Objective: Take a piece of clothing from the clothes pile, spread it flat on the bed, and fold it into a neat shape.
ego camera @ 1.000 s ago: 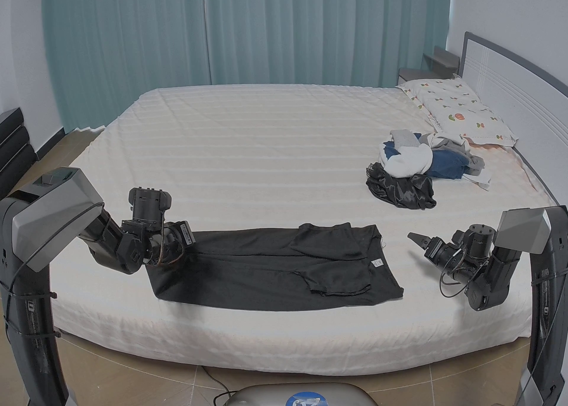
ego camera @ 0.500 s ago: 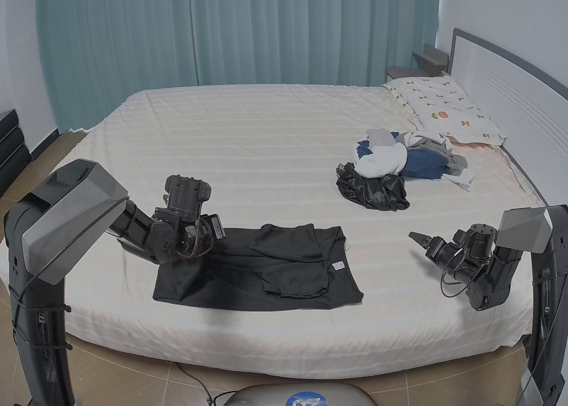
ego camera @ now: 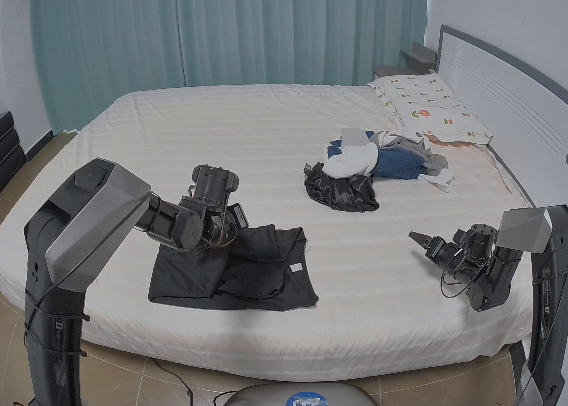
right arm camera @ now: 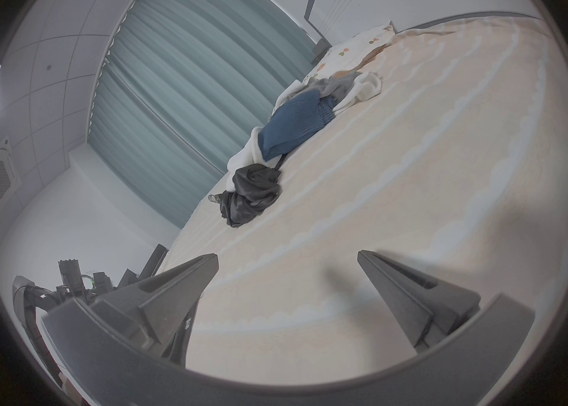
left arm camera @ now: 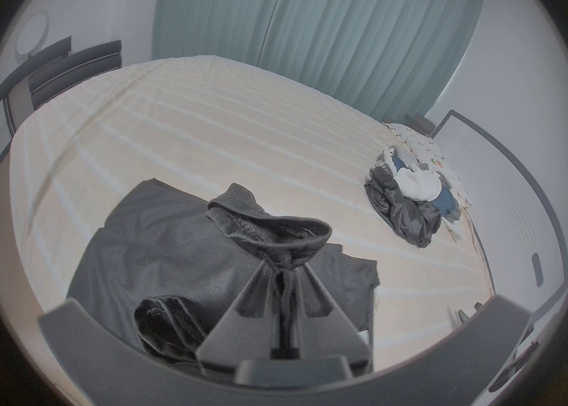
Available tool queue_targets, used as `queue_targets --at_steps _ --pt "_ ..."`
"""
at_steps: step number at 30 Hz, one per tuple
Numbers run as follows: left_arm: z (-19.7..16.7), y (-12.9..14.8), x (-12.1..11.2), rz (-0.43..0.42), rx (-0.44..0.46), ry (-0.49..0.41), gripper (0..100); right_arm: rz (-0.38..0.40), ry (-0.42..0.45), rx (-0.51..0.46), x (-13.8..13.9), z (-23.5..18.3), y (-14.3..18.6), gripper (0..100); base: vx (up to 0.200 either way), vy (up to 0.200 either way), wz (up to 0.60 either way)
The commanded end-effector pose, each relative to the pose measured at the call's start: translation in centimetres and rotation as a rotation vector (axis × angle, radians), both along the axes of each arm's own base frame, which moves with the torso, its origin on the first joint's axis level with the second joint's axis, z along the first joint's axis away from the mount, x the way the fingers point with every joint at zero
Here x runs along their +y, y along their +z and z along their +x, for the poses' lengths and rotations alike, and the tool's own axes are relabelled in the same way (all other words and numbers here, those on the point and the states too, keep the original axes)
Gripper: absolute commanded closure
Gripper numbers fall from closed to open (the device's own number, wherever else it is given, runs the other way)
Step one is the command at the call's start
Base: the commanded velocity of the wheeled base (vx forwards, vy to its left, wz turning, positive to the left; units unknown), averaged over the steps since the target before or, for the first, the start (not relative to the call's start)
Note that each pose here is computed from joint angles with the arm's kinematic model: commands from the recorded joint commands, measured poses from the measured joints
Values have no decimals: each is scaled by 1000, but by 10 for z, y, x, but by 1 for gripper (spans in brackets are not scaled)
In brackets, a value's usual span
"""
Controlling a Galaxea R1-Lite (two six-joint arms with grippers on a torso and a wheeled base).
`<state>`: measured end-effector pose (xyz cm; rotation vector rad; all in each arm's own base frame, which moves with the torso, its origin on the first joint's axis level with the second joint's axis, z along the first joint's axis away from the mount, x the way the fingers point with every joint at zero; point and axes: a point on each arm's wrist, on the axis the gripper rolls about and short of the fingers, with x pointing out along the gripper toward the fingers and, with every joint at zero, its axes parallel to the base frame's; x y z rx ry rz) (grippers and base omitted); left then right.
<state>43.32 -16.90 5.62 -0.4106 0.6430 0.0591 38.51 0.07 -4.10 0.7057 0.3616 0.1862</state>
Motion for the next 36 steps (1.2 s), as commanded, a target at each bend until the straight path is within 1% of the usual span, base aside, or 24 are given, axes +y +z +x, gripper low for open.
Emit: queue_targets --at_steps 1,2,6,15,18,19,22,25,27,28,29,32,34,35,36 --pt "5 -8 -11 -7 13 -10 100 0 3 4 1 0 -2 0 0 -200 0" --pt "6 -9 -15 -10 16 -13 100 0 6 4 2 0 -2 0 0 -200 0" --pt "13 -12 -22 -34 2 -6 100 0 7 5 3 0 -2 0 0 0 0" --pt "16 -19 -23 -68 17 25 100 -1 9 6 3 0 -3 0 0 0 0" --pt "14 -18 -23 -98 51 40 100 -1 11 6 4 0 -3 0 0 0 0" --pt "13 -18 -23 -103 60 45 0 -1 11 6 4 0 -3 0 0 0 0" --pt "13 -16 -25 -128 76 41 0 -1 12 8 4 -1 -3 0 0 0 0" --pt "14 -13 -25 -159 72 46 0 -1 11 8 4 -1 -3 0 0 0 0" --pt "15 -2 -19 -202 55 78 0 -3 11 15 4 -2 -4 0 0 0 0" --pt "15 -1 -19 -209 53 82 0 -2 13 17 4 -3 -4 0 0 0 0" --pt "15 6 -14 -235 46 104 0 -2 13 17 4 -3 -4 0 0 0 0" --pt "14 14 -5 -268 52 117 0 -2 13 17 4 -3 -4 0 0 0 0" --pt "10 24 9 -324 69 120 0 -4 13 16 4 -3 -4 0 0 0 0" --pt "9 25 11 -331 73 120 0 -4 13 18 4 -4 -5 0 0 0 0" --pt "5 33 19 -373 81 117 0 -4 13 18 4 -4 -5 0 0 0 0"
